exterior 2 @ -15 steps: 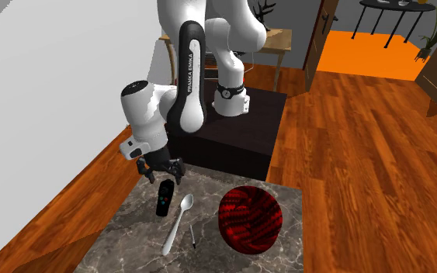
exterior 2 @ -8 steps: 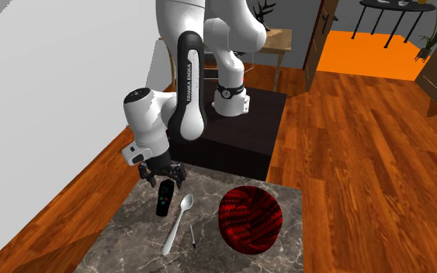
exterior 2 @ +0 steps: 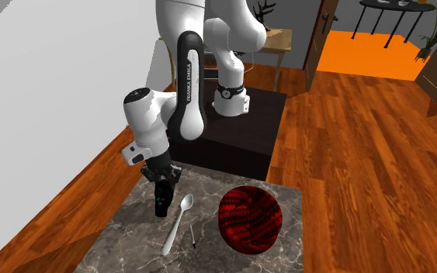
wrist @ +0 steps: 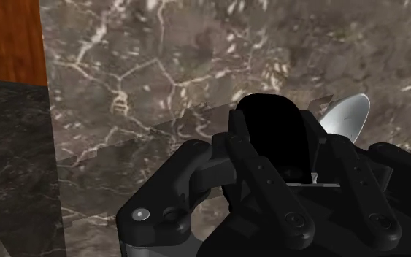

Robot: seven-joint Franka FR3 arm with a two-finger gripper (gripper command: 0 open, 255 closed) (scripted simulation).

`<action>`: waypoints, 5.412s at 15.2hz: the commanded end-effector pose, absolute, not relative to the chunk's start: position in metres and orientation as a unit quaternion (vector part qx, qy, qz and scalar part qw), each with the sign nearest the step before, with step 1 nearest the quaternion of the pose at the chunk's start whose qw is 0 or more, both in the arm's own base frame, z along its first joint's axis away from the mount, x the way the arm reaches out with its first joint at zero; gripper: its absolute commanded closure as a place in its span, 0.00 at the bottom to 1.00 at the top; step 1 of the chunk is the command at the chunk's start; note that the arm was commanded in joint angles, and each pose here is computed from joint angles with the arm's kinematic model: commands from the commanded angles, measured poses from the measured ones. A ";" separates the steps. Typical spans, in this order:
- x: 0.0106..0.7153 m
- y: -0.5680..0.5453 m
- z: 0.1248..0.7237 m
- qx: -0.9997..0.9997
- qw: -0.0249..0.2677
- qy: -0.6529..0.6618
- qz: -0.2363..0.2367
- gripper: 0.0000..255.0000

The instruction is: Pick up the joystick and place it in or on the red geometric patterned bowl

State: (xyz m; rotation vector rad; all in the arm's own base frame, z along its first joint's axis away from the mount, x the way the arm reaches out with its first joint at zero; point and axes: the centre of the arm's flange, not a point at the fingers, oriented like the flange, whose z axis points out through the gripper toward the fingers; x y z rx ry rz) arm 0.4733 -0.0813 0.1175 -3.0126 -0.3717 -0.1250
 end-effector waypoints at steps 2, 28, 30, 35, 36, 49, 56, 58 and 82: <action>0.474 -0.081 0.118 -0.990 0.052 -0.123 -0.042 1.00; 0.474 -0.081 0.239 -0.990 0.052 -0.123 -0.042 1.00; 0.474 -0.081 0.249 -0.990 0.052 -0.123 -0.042 1.00; 0.474 -0.081 0.276 -0.990 0.052 -0.123 -0.042 1.00; 0.474 -0.081 0.281 -0.990 0.052 -0.123 -0.042 1.00; 0.483 0.064 0.291 -0.990 0.052 -0.123 -0.042 1.00; 0.489 0.156 0.293 -0.990 0.052 -0.123 -0.042 1.00; 0.491 0.183 0.294 -0.990 0.052 -0.123 -0.042 1.00; 0.493 0.218 0.218 -0.990 0.052 -0.123 -0.042 1.00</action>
